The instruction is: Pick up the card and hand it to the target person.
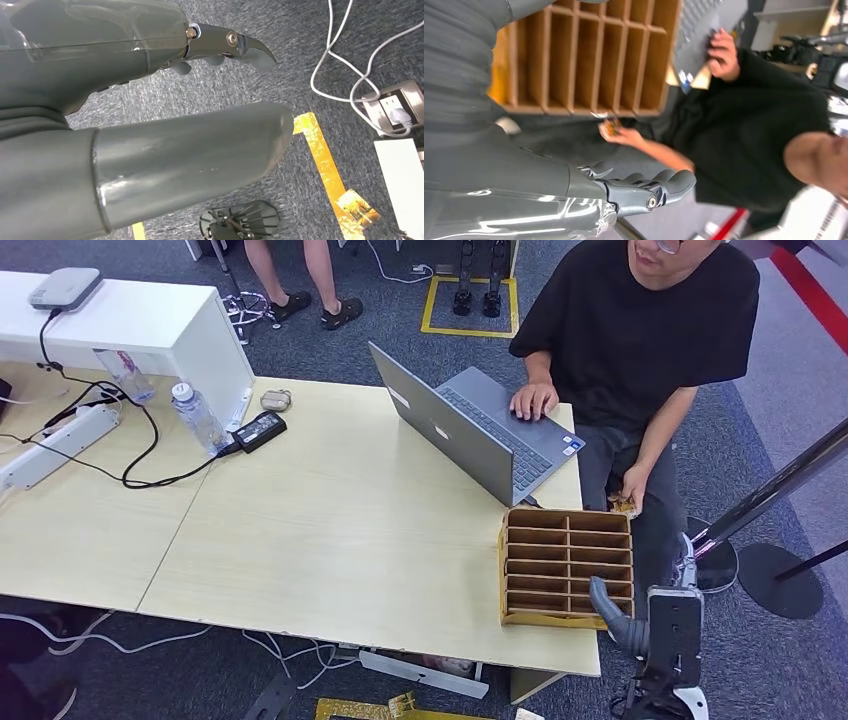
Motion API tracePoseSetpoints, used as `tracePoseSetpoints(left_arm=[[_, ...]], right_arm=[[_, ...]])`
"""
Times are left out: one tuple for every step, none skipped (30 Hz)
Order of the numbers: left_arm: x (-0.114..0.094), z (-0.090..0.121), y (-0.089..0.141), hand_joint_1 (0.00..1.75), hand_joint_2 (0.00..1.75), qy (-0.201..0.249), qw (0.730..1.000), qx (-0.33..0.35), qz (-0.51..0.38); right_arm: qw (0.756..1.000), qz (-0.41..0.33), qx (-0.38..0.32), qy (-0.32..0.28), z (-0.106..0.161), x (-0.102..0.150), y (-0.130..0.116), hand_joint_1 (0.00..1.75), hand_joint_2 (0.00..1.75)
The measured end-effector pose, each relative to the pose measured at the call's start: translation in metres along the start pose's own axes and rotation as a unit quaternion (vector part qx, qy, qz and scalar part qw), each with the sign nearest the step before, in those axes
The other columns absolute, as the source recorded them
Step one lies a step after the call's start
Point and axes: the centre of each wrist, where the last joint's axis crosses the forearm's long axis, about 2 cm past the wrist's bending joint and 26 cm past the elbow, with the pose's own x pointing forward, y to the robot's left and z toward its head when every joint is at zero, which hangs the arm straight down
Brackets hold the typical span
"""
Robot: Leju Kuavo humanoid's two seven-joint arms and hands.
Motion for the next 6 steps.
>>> tracePoseSetpoints(left_arm=[[0.0,0.0,0.0,0.0,0.0,0.0,1.0,0.001,0.001],[0.0,0.0,0.0,0.0,0.0,0.001,1.0,0.002,0.003],[0.0,0.0,0.0,0.0,0.0,0.002,1.0,0.004,0.006],[0.0,0.0,0.0,0.0,0.0,0.003,1.0,0.005,0.008],[0.0,0.0,0.0,0.0,0.0,0.004,1.0,0.006,0.01],[0.0,0.0,0.0,0.0,0.0,0.004,1.0,0.006,0.011]], right_arm=[[1.0,-0.005,0.004,0.008,0.003,-0.003,0.004,0.0,1.75],[1.0,-0.009,0.007,0.016,0.006,-0.006,0.009,0.0,1.75],[1.0,-0.012,0.011,0.025,0.008,-0.009,0.013,0.0,1.75],[0.999,-0.015,0.014,0.032,0.011,-0.011,0.016,0.0,1.75],[0.999,-0.016,0.016,0.036,0.013,-0.013,0.019,0.0,1.75],[0.999,-0.016,0.018,0.039,0.014,-0.013,0.02,0.0,1.75]])
